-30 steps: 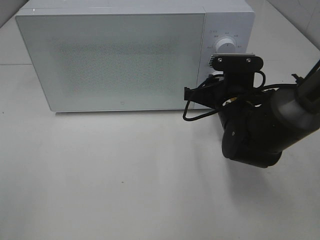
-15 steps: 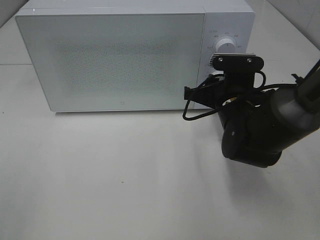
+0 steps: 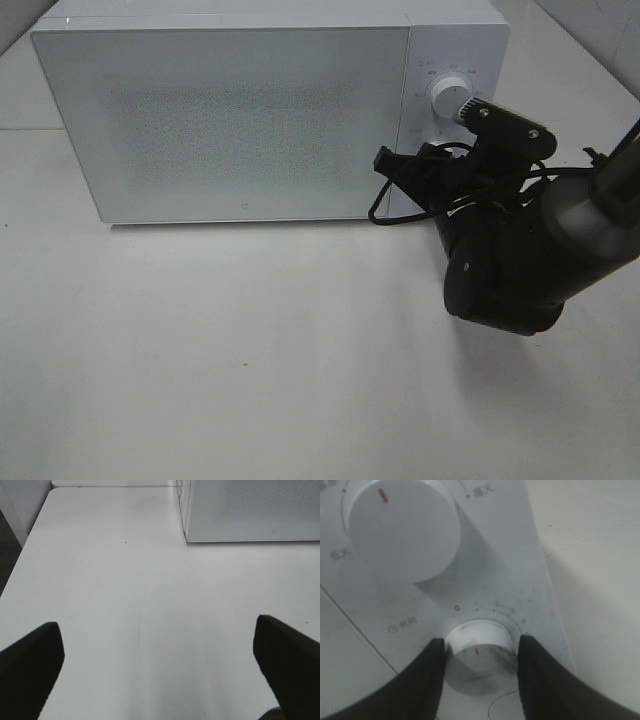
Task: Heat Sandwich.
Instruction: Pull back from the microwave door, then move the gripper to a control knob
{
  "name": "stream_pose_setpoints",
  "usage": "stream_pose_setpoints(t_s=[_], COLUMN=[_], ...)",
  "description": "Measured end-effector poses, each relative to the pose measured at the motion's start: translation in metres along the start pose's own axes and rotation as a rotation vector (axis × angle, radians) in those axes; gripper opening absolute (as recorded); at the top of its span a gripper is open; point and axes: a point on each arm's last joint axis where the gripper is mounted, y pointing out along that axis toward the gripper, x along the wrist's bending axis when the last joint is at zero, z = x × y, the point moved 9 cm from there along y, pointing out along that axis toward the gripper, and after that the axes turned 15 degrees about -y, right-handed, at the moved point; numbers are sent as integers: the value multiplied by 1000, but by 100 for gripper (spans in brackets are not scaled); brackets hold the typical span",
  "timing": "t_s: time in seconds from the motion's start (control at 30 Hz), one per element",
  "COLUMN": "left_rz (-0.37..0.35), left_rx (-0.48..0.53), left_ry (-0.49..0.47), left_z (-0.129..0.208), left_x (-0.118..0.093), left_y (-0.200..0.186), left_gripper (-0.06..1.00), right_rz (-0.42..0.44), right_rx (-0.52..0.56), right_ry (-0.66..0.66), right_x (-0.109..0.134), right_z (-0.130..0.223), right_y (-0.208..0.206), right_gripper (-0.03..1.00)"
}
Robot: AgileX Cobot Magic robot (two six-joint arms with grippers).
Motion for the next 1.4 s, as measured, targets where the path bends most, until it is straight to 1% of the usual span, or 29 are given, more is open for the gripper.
stream_pose_setpoints(t_s=[0.03,0.07,0.1,0.2,0.23,0.27,0.33,0.37,0.4,0.43,0.47,0.5,0.53,0.6,0.73,0.83,0.87,0.93,1.03,1.1,1.17,1.3,1.4], left_rz=[0,0,0,0,0,0,0,0,0,0,0,0,0,0,0,0,0,0,0,0,0,0,0], left_rx=[0,0,0,0,0,0,0,0,0,0,0,0,0,0,0,0,0,0,0,0,0,0,0], left_ry=[0,0,0,0,0,0,0,0,0,0,0,0,0,0,0,0,0,0,0,0,0,0,0], left_z=[0,0,0,0,0,0,0,0,0,0,0,0,0,0,0,0,0,0,0,0,0,0,0], left_x=[0,0,0,0,0,0,0,0,0,0,0,0,0,0,0,0,0,0,0,0,0,0,0], left_y=[0,0,0,0,0,0,0,0,0,0,0,0,0,0,0,0,0,0,0,0,0,0,0], left_gripper=[97,97,97,97,97,97,97,97,97,97,97,97,97,97,97,97,97,97,97,97,97,97,97], right_rz=[1,2,2,4,4,4,6,8,9,9,9,9,10,10,11,11,13,13,15,16,19,23,28], right_rx=[0,0,0,0,0,0,0,0,-1,-1,-1,-1,-2,-2,-2,-2,-3,-3,-3,-3,-4,-5,-6], right_ry=[33,95,95,207,274,274,347,388,464,504,504,542,611,636,764,808,857,877,977,998,1051,1087,1164], right_x=[0,0,0,-1,-1,-1,-1,-1,-2,-2,-2,-2,-2,-2,-2,-2,-2,-2,-3,-3,-3,-4,-4], right_z=[0,0,0,0,0,0,0,0,0,0,0,0,0,0,0,0,0,0,1,1,1,1,2], right_y=[0,0,0,0,0,0,0,0,0,0,0,0,0,0,0,0,0,0,0,0,0,0,0], right_gripper=[43,43,43,43,43,43,43,43,43,43,43,43,43,43,43,43,43,43,43,43,43,43,43])
